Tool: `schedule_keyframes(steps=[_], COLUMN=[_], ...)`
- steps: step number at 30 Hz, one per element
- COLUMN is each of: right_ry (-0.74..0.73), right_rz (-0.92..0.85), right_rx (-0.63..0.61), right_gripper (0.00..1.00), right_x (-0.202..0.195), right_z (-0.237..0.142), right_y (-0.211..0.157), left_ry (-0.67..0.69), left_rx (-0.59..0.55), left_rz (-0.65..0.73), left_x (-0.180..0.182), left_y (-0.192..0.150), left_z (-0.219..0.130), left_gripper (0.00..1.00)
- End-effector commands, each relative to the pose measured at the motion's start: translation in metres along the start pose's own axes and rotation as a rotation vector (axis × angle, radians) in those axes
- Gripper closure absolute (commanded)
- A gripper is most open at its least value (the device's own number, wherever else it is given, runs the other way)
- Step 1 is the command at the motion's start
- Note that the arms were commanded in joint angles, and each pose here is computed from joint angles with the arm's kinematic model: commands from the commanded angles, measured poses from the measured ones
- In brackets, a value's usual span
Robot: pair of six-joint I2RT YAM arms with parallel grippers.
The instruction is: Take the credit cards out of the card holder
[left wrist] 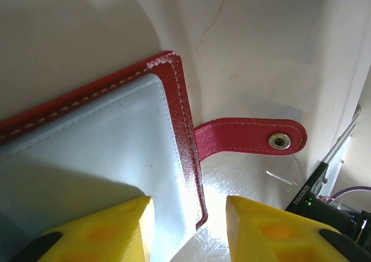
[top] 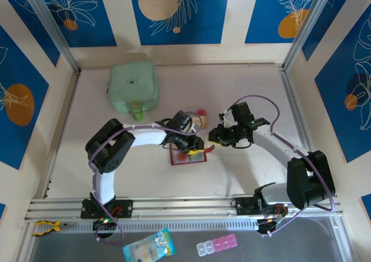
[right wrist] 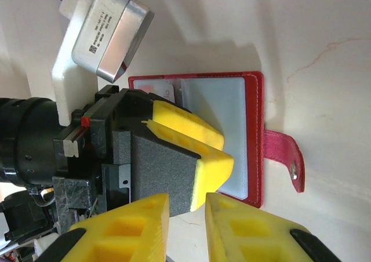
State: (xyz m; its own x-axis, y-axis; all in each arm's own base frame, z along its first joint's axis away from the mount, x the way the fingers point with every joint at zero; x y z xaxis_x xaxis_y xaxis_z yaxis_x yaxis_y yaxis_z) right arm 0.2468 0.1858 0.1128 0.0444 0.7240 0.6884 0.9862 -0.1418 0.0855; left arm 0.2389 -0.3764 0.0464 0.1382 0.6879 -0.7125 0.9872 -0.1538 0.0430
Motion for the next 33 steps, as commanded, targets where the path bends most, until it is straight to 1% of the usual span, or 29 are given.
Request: schedule_keyframes(steps=[1, 7, 11, 15, 21, 28, 33], right_ry=[0.012, 0.014, 0.013, 0.017, 0.014, 0.008, 0.002], right_rz=[-0.004, 0.002, 0.005, 0.003, -0.004, -0.030, -0.049], right_rx=[0.017, 0.026, 0.024, 0.031, 0.072, 0.131, 0.189], right_gripper=[0.76, 0.76, 0.76, 0.76, 0.76, 0.77, 0.78], right_x=[0.001, 0.003, 0.004, 0.008, 0.014, 0.024, 0.030], right_z=[-0.003, -0.001, -0.001, 0.002, 0.015, 0.036, 0.054], right_y=[-0.006, -0.006, -0.006, -0.007, -0.011, -0.015, -0.021], left_ry=[-0.003, -0.044, -0.055, -0.053, -0.027, 0.017, 0.048], left_rx=[0.033, 0.027, -0.020, -0.071, -0.128, -0.178, -0.194], left_rz=[0.013, 0.048, 0.070, 0.069, 0.036, -0.023, -0.067], left_x=[0.000, -0.016, -0.027, -0.025, -0.004, 0.030, 0.053], left_y=[-0.010, -0.010, -0.005, 0.000, 0.002, -0.007, -0.015], left_z=[0.006, -0.001, -0.015, -0.033, -0.055, -0.077, -0.085], left_gripper=[0.62, 0.63, 0.63, 0.65, 0.68, 0.73, 0.81])
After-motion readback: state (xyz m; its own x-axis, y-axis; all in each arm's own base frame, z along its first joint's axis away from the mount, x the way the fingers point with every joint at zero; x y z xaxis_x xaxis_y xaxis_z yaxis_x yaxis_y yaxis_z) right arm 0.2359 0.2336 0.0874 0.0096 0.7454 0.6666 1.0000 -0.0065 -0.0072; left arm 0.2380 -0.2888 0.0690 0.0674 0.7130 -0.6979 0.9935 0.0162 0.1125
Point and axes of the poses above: each hand's point on the last joint's axis, 136 mm out from that joint toward the fingers, its own z axis out along the fingers, its own x axis along the line the jaws close on, y = z × x, the point moved 1 cm from there along -z, back along the fingers, and after that the axes turned 3 degrees about z, right-handed, at the moved point
